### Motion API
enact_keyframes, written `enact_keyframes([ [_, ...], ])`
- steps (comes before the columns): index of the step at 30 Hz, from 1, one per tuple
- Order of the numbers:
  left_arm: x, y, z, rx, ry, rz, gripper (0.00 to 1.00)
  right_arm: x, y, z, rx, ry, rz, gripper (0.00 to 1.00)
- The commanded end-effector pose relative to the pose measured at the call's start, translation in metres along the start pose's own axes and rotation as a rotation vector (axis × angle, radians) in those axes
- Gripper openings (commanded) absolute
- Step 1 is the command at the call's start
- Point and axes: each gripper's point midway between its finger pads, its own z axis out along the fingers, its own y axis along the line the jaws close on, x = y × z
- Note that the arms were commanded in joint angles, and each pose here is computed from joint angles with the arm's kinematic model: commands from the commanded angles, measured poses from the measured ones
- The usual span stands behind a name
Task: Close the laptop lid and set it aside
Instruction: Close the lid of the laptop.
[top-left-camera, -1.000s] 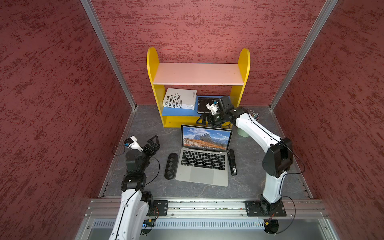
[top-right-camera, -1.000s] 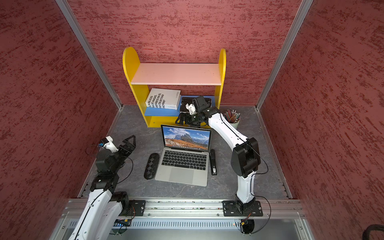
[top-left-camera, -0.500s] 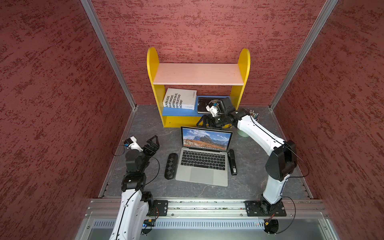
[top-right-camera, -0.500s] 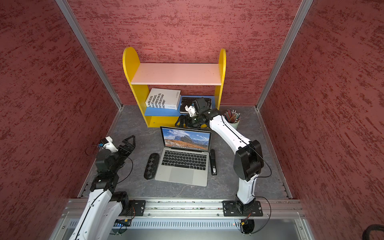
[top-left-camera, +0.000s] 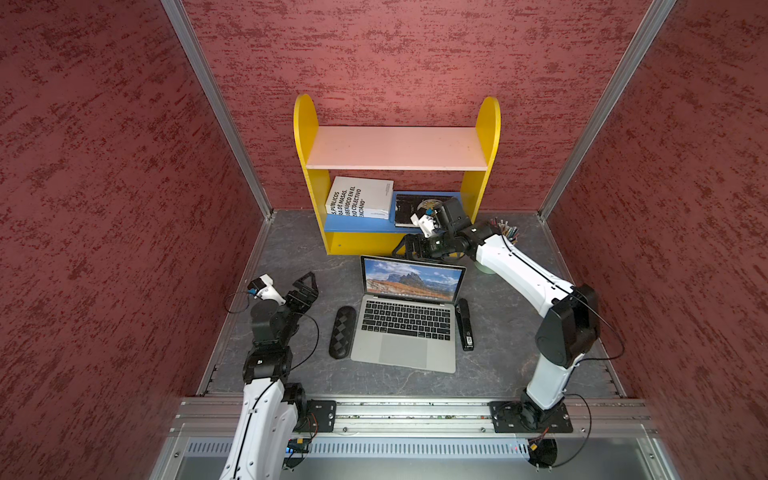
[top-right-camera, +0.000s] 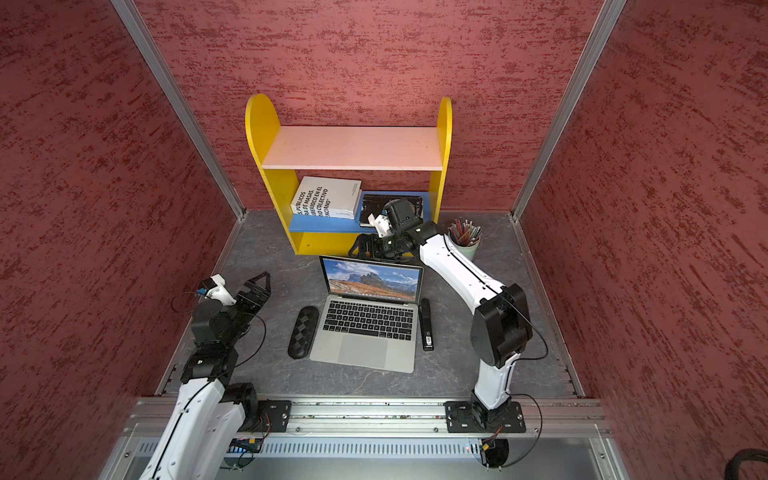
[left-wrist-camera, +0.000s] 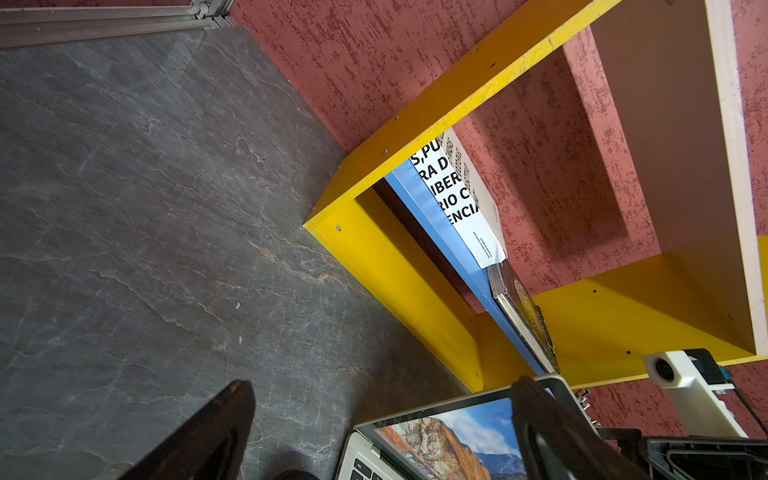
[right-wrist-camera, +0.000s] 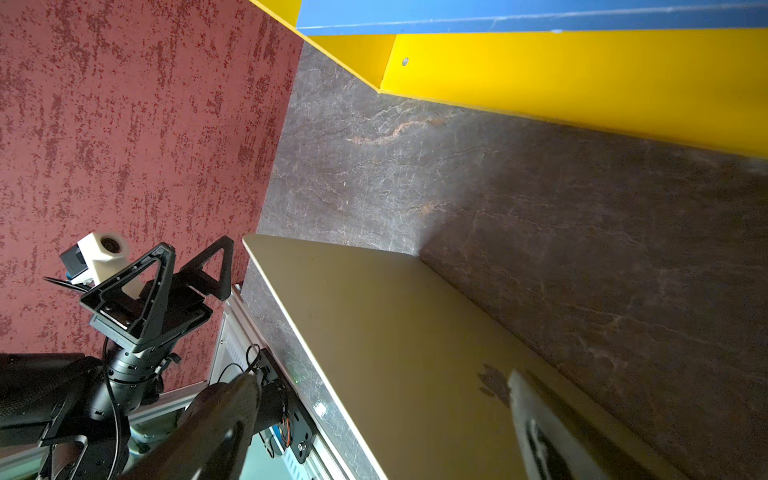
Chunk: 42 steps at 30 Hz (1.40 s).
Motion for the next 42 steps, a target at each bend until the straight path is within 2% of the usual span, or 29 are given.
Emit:
enact_keyframes([
  [1, -0.001, 0.002, -0.001, 0.004, -0.007, -0.008, 1.0, 0.018, 0.014, -0.002, -0.019, 0.034, -0.013, 0.98],
  [42, 0.0, 0.007, 0.001, 0.005, -0.001, -0.036, 1.0, 0.071, 0.032, 0.017, -0.028, 0.112, -0.046, 0.99],
])
